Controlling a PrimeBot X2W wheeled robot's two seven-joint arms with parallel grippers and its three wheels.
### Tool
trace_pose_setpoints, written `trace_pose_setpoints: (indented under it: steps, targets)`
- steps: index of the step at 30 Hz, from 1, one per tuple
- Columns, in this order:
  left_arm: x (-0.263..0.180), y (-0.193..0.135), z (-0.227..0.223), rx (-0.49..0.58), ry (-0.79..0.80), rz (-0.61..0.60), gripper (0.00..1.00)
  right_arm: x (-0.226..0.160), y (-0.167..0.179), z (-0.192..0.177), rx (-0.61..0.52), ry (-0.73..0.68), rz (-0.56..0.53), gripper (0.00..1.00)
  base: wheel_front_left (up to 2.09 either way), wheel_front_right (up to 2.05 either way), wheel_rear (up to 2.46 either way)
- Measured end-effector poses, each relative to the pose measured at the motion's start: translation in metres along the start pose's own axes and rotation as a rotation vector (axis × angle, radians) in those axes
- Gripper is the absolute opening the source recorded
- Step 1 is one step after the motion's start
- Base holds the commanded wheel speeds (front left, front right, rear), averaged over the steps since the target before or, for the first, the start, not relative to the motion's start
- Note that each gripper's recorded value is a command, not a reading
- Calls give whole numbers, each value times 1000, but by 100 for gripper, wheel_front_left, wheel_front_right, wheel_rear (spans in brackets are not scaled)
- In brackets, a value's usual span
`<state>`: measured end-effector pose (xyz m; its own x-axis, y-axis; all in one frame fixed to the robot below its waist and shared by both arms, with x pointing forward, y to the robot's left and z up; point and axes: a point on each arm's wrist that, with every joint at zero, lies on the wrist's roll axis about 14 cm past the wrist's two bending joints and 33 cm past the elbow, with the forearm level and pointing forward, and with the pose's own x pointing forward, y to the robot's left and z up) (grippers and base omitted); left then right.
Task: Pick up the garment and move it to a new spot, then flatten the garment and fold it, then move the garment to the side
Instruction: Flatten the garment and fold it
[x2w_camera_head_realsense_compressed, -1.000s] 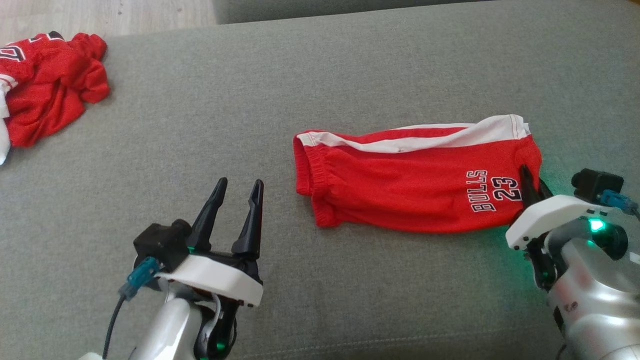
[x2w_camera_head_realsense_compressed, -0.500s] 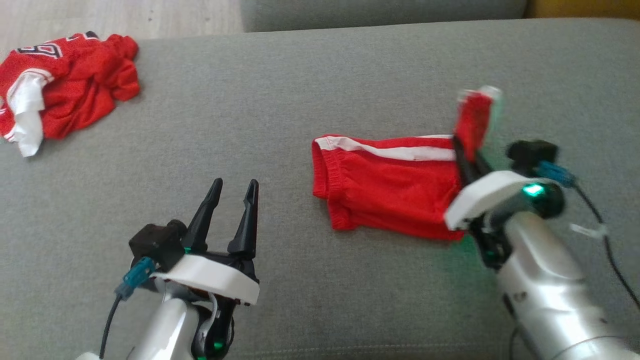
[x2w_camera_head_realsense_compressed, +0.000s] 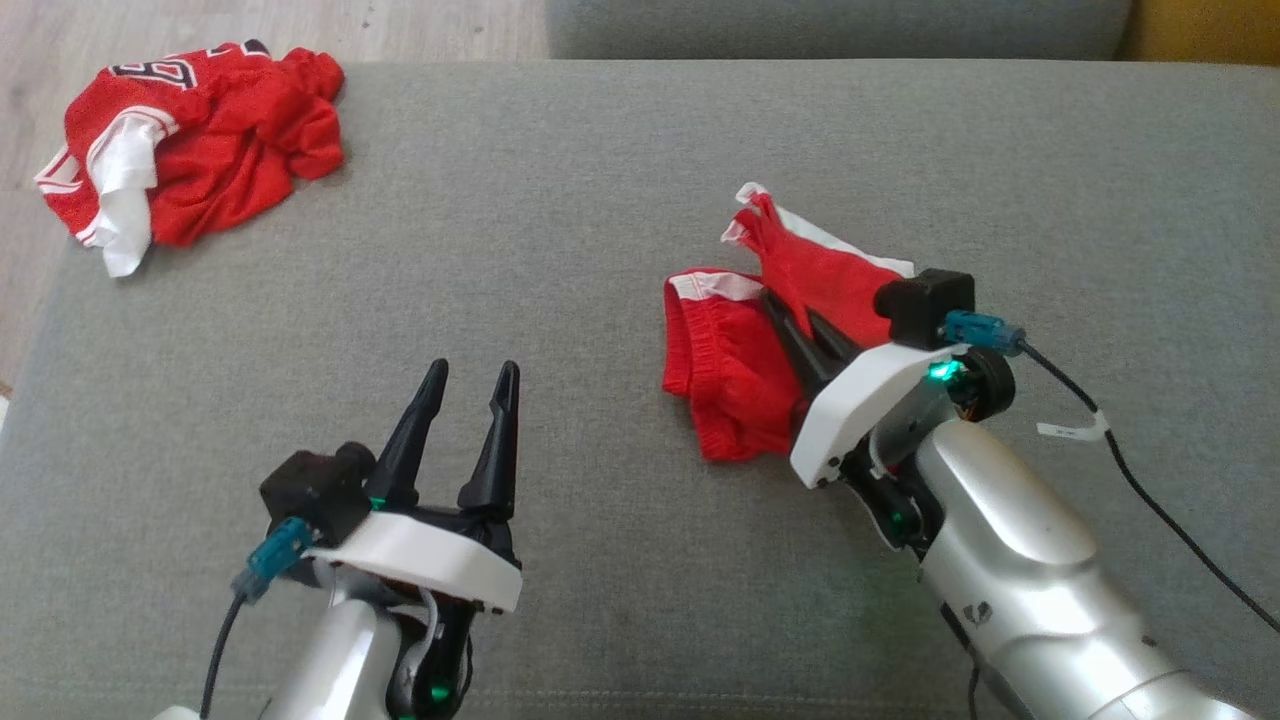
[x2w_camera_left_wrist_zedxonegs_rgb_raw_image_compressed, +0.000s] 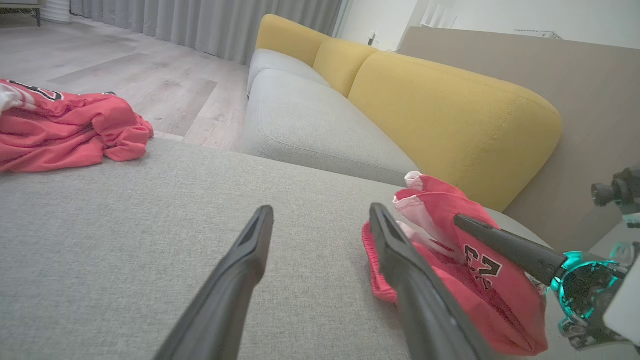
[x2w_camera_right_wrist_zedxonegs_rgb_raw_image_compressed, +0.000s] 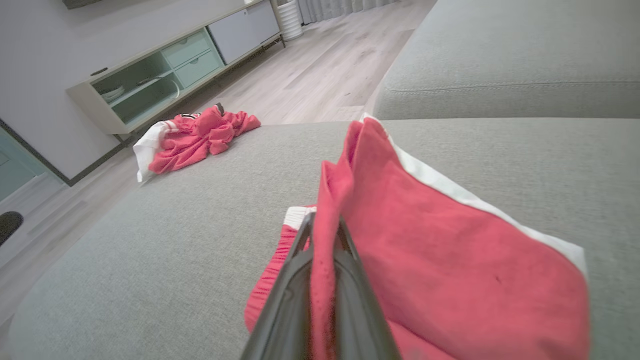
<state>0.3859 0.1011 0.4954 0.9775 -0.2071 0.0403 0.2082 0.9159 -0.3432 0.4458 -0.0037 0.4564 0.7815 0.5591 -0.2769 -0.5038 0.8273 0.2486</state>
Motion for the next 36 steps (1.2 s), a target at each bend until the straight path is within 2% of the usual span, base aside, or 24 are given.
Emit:
trace_pose_setpoints:
  steps: [8,9,11,18,23,30,36]
  targets:
    - [-4,5,2,-1,-5,18,100,4,22,-17,-32,63,67,0,0,0,0]
    - [-4,5,2,-1,-6,17,100,4,24,-18,-37,65,71,6,0,0,0]
    - [-6,5,2,-2,-4,17,100,3,27,-18,-40,66,80,100,0,0,0]
    - [-10,2,-3,-6,8,11,100,-6,45,-25,-35,63,123,100,0,0,0]
    - [-11,-2,-3,-8,10,2,100,-10,43,-17,-13,14,113,100,0,0,0]
    - [-12,-7,-5,-11,15,-10,100,-15,4,9,5,-106,-9,100,0,0,0]
    - [-14,-7,-11,-17,29,-9,100,-19,-30,2,-26,-86,-106,100,0,0,0]
